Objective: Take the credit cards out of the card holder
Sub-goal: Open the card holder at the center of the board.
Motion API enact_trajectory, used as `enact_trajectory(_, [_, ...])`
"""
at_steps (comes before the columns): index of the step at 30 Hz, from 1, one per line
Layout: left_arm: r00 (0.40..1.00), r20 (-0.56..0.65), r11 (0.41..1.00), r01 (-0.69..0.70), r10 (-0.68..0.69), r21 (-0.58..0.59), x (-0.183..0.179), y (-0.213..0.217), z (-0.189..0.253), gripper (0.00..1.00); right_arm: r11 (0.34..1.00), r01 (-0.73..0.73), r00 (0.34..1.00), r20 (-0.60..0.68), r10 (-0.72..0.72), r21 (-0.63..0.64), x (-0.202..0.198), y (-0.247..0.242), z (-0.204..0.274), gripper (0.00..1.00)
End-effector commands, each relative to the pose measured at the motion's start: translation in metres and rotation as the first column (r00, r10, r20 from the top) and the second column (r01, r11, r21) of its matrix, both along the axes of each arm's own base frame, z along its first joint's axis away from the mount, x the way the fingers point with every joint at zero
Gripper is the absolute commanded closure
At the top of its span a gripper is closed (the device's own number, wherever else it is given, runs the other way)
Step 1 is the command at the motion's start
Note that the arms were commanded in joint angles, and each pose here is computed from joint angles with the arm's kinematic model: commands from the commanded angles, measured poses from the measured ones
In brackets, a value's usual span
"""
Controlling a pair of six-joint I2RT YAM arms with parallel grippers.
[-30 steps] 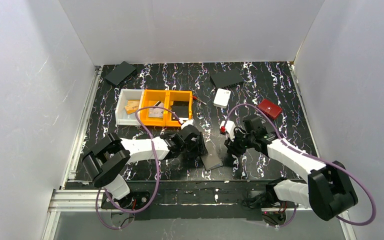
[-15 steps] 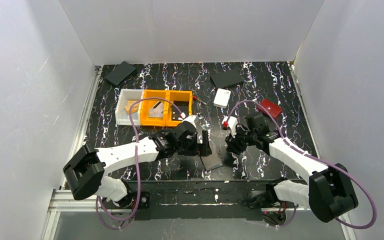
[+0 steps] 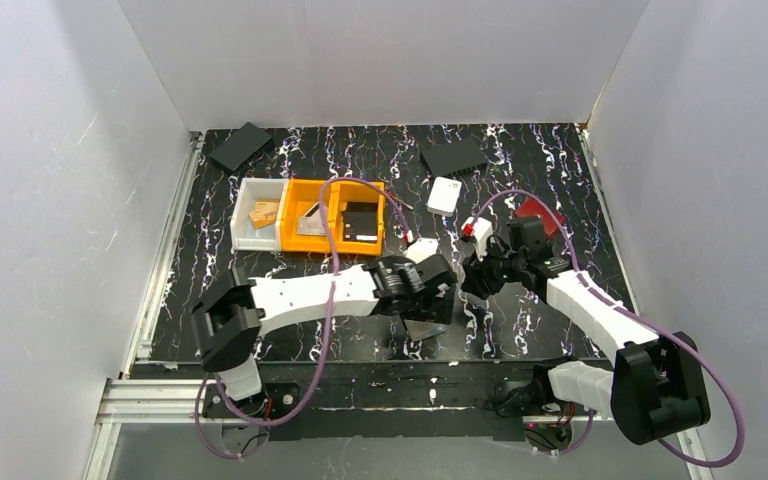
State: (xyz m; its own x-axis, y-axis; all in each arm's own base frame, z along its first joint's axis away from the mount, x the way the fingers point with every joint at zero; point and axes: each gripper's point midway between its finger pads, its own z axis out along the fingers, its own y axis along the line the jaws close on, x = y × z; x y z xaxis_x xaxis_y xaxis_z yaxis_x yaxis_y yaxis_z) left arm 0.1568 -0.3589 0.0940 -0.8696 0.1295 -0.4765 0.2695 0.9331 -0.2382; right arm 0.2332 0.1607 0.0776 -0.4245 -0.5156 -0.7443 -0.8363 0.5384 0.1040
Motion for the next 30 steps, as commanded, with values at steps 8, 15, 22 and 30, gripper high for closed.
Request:
enact_trajectory(8, [0.993, 0.044, 0.935, -0.117, 0.109, 0.335, 0.016, 0.006, -0.012, 0.1, 0.999, 0.044, 0.997, 0.059, -0.046, 0.029, 0.018, -0.002, 0.025, 0.46])
enact_trajectory(15, [0.993, 0.032, 0.917, -0.116, 0.113, 0.381, 0.015, 0.011, -0.024, 0.24, 0.998, 0.046, 0.997, 0.057, -0.048, 0.032, 0.018, -0.003, 0.025, 0.46])
enact_trajectory(22, [0.989, 0.062, 0.921, -0.148, 0.135, 0.361, 0.015, 0.022, -0.012, 0.51, 0.998, 0.04, 0.998, 0.055, -0.042, 0.037, 0.018, -0.002, 0.026, 0.46])
enact_trajectory(30, [0.976, 0.08, 0.947, -0.217, 0.203, 0.235, 0.012, 0.049, -0.004, 0.86, 0.992, -0.054, 0.998, 0.023, 0.052, 0.113, 0.0, 0.012, 0.033, 0.46])
